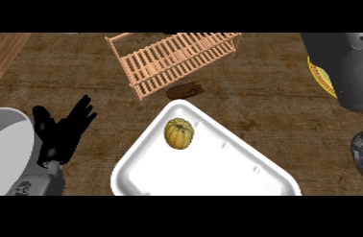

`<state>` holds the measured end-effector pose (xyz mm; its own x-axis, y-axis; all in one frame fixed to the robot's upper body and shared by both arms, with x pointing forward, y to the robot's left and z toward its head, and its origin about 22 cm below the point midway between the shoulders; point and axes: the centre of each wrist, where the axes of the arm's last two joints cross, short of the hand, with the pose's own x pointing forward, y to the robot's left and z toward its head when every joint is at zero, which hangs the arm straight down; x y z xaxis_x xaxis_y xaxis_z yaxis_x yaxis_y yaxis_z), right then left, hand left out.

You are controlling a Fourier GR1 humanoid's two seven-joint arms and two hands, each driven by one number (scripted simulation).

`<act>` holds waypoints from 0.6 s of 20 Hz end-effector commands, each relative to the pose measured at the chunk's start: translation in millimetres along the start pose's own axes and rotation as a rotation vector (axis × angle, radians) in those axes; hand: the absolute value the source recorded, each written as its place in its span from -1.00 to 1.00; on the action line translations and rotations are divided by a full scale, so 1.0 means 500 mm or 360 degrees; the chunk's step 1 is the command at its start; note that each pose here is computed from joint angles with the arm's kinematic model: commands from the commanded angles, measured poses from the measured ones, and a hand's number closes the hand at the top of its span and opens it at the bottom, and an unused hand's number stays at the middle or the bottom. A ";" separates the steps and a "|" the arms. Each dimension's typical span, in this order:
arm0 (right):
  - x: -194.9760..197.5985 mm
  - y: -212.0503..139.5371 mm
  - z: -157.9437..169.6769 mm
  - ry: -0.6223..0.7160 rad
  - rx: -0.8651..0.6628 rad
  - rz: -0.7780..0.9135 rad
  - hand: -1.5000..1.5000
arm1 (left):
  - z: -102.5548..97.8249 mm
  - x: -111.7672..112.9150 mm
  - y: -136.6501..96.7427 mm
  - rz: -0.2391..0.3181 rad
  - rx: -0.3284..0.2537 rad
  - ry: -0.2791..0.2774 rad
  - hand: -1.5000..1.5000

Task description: Pick the sweet potato from the tray and place it in the tiered shelf

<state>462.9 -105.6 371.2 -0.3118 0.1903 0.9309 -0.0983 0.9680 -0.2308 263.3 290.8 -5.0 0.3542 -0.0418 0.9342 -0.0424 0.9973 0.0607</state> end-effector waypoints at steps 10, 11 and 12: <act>-0.022 -0.284 0.037 0.0138 -0.0573 -0.0193 -1.00 | 0.012 -0.038 -0.017 -0.0030 0.0009 0.0097 0.00; -0.031 -0.301 0.042 0.0139 -0.0576 -0.0232 -1.00 | 0.000 -0.033 -0.032 0.0000 0.0001 0.0077 0.00; -0.038 -0.327 0.051 0.0114 -0.0553 -0.0231 -1.00 | 0.000 -0.024 -0.034 0.0038 -0.0013 0.0102 0.00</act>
<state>465.6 -230.0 385.4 -0.2499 0.0896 0.9641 0.1828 0.9822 -0.0439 263.0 279.1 -4.6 0.3399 -0.0368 0.9398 -0.0420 0.9976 0.0543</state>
